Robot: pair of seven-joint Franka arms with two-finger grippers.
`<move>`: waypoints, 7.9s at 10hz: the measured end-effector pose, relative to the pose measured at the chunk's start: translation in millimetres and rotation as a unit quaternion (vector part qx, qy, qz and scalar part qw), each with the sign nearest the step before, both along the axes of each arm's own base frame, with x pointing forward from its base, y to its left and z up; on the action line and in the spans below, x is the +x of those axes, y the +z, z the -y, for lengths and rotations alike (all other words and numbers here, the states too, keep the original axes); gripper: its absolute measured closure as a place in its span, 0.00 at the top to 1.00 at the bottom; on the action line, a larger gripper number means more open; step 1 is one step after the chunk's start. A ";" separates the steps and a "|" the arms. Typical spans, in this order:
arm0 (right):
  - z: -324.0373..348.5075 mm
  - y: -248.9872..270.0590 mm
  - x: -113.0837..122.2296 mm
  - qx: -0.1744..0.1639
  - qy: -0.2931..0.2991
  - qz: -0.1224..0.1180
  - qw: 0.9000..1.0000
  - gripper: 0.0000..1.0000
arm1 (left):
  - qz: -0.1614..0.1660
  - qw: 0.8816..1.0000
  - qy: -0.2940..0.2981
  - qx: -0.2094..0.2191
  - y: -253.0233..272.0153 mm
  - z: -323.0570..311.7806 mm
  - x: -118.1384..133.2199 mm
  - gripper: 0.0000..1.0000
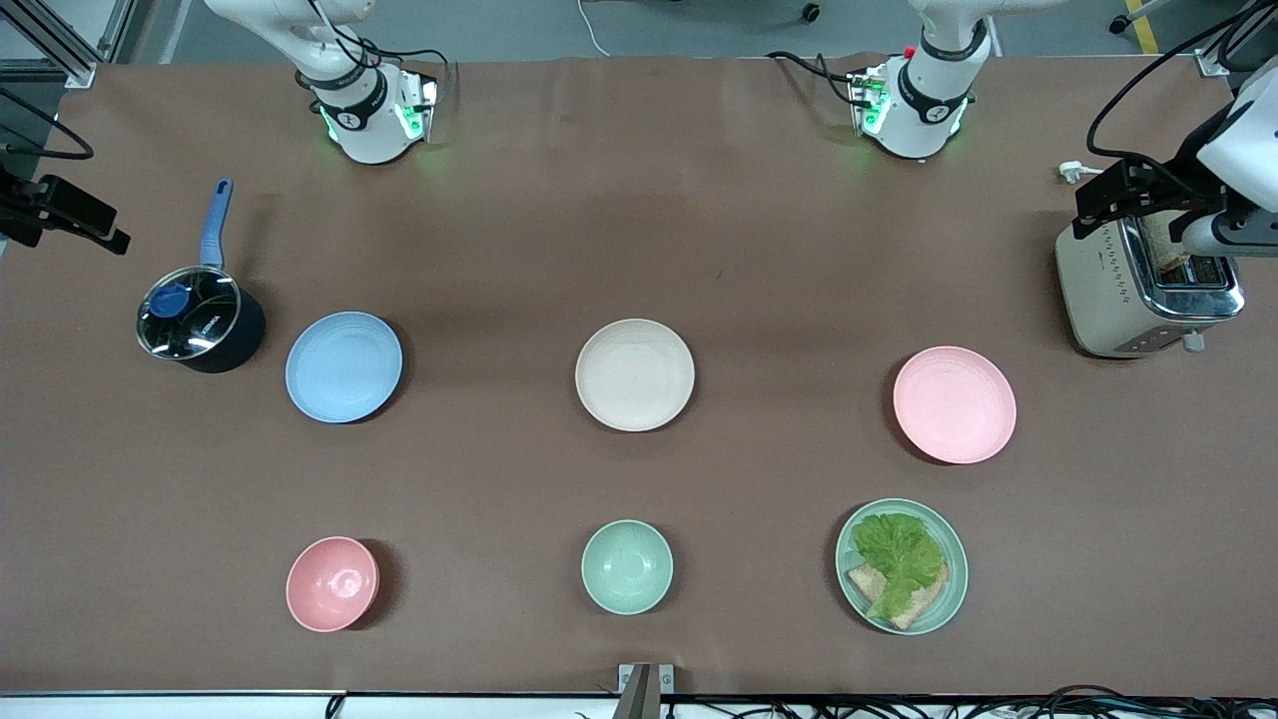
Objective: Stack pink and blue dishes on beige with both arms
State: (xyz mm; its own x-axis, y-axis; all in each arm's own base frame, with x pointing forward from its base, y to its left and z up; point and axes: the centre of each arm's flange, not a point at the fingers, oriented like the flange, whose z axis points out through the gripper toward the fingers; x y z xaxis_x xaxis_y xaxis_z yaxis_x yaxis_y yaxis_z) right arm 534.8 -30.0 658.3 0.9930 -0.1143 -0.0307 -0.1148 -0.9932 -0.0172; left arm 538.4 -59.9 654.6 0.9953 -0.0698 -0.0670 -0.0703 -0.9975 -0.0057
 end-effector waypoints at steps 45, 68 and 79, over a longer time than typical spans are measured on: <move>-68.1 -255.7 109.9 0.195 -0.053 -0.098 0.974 0.05 | 0.004 0.998 -0.046 -0.035 -381.3 358.3 -7.3 0.04; -380.3 -432.5 -39.4 0.215 -0.120 -0.009 0.969 0.74 | 0.049 0.999 0.013 0.019 21.3 -1.3 0.0 1.00; 2.2 -101.3 37.2 -0.013 -0.088 0.066 0.994 1.00 | 0.036 0.999 0.011 0.011 8.8 2.2 -4.9 1.00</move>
State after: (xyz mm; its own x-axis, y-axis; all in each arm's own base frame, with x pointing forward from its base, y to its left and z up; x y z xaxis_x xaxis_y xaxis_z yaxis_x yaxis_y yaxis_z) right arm 572.0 -32.2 557.0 0.9527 -0.2854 0.1041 -0.2850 -0.9583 -0.0188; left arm 533.5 -62.1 663.4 0.9989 -0.0468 0.0027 -0.0467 -0.9984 -0.0318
